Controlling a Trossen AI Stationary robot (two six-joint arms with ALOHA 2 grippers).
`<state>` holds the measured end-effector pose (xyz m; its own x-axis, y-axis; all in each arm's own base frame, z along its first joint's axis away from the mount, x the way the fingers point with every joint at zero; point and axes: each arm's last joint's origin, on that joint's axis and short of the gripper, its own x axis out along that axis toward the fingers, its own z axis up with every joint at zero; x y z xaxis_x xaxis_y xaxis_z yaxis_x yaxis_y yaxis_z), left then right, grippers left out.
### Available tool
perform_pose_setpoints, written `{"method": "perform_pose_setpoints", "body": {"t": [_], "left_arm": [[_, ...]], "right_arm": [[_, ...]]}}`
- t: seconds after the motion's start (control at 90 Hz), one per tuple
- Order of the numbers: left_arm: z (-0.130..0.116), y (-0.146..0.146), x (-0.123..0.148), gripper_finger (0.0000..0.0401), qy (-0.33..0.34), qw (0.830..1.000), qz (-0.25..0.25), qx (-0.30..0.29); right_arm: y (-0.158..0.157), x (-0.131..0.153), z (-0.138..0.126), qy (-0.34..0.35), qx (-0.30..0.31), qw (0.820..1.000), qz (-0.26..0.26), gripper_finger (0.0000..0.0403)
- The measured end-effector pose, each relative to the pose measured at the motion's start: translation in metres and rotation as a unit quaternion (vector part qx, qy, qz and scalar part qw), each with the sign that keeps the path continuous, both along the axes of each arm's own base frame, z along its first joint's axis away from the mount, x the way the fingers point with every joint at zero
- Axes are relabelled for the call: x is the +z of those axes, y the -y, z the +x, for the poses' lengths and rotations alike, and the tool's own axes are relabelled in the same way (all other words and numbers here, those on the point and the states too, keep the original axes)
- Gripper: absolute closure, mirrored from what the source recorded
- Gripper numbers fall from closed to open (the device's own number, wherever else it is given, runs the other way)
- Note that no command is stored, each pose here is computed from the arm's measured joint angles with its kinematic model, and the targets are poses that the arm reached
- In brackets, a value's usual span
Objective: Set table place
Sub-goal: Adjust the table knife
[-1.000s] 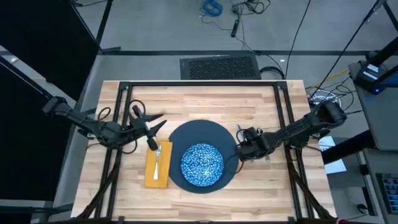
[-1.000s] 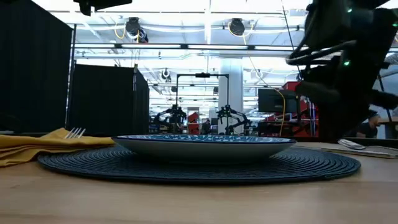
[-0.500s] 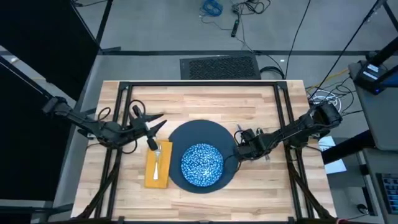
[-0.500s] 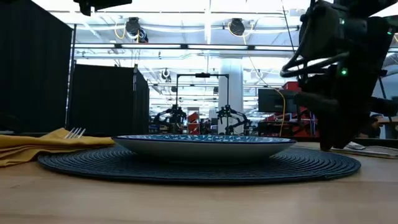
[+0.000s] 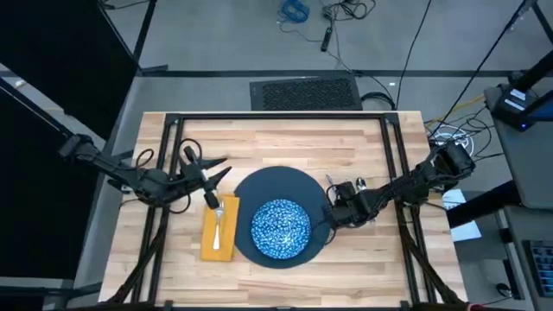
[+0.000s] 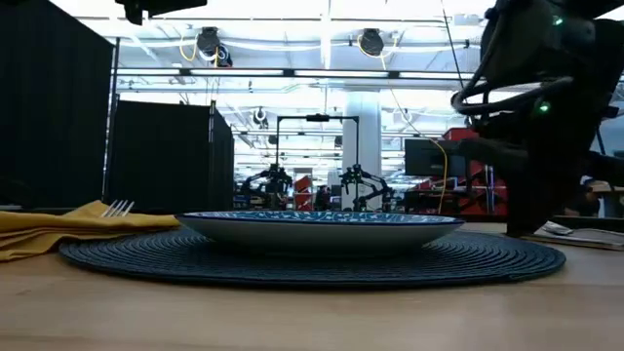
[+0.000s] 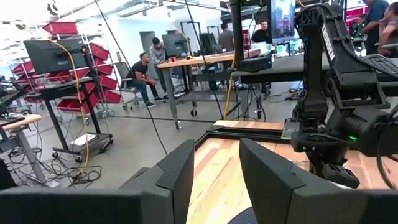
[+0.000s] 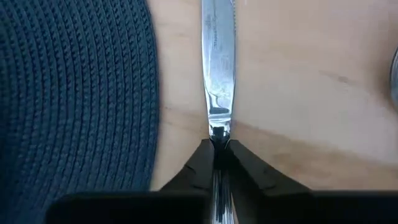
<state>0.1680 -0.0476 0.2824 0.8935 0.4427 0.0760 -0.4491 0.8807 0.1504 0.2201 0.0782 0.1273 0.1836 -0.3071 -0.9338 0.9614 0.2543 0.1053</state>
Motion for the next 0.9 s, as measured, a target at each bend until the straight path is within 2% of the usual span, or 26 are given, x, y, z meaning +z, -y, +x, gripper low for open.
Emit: {"method": "perform_pose_setpoints", "body": {"t": [0.433,0.656,0.767,0.9], "left_arm": [[-0.001,0.004,0.000,0.0286,0.000,1.000,0.001,-0.012],[-0.002,0.008,0.003,0.0286,0.003,1.000,-0.001,-0.025],[-0.003,0.011,0.006,0.0286,0.008,0.999,-0.003,-0.032],[-0.004,0.012,0.006,0.0286,0.007,0.999,-0.003,-0.037]], "right_arm": [[-0.031,-0.001,-0.011,0.056,-0.063,0.996,0.026,0.0385],[-0.035,-0.001,-0.012,0.065,-0.068,0.995,0.033,0.0384],[-0.037,0.001,-0.010,0.062,-0.048,0.996,0.030,0.0370],[-0.042,0.008,-0.003,0.066,-0.029,0.996,0.044,0.0334]]}}
